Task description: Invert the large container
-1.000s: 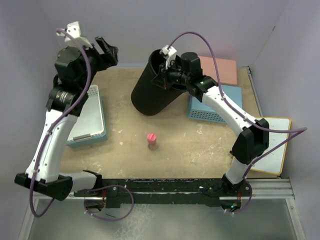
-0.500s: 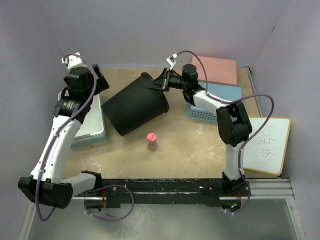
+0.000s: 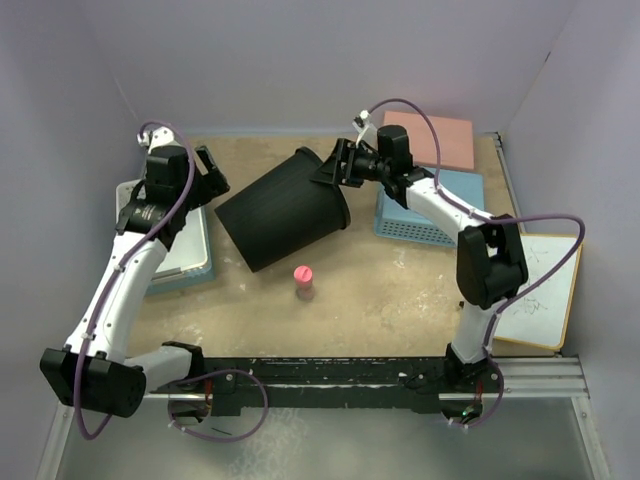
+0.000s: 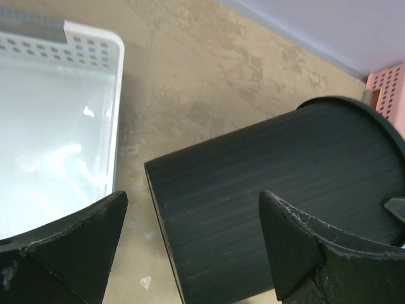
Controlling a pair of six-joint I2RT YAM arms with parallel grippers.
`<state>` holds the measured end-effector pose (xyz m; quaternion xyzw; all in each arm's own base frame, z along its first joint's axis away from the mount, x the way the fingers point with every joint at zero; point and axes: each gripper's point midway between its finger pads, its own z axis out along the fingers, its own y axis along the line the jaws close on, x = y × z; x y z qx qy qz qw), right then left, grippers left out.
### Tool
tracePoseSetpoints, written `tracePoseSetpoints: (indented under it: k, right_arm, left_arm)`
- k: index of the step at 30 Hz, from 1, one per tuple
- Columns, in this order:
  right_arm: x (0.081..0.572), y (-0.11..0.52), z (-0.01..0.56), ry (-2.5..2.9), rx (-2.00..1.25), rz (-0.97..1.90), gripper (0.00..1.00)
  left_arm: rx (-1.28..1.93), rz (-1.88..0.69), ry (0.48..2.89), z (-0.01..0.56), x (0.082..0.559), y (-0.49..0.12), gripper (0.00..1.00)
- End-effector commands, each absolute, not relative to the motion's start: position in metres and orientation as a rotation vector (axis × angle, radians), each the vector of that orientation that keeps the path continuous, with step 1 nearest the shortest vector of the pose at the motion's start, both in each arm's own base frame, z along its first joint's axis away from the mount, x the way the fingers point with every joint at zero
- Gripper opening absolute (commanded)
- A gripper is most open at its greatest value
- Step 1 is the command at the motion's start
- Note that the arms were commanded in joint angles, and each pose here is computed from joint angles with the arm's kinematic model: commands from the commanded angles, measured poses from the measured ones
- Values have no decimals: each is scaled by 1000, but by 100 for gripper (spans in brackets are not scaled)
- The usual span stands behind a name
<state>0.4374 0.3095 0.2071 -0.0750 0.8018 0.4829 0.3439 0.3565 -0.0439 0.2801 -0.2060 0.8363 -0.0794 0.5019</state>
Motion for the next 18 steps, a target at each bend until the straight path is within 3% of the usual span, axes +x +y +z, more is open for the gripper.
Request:
tracePoseSetpoints:
  k: [1, 8, 18]
  right_arm:
    - [436, 271, 191, 2183, -246, 929, 78]
    - [430, 244, 209, 2151, -275, 742, 81]
    - [432, 238, 226, 2117, -318, 685, 76]
  left_arm:
    - [-563, -293, 2012, 281, 339, -50, 81]
    - [-607, -356, 2045, 261, 319, -56, 82]
    - [-695, -601, 2026, 229, 310, -84, 82]
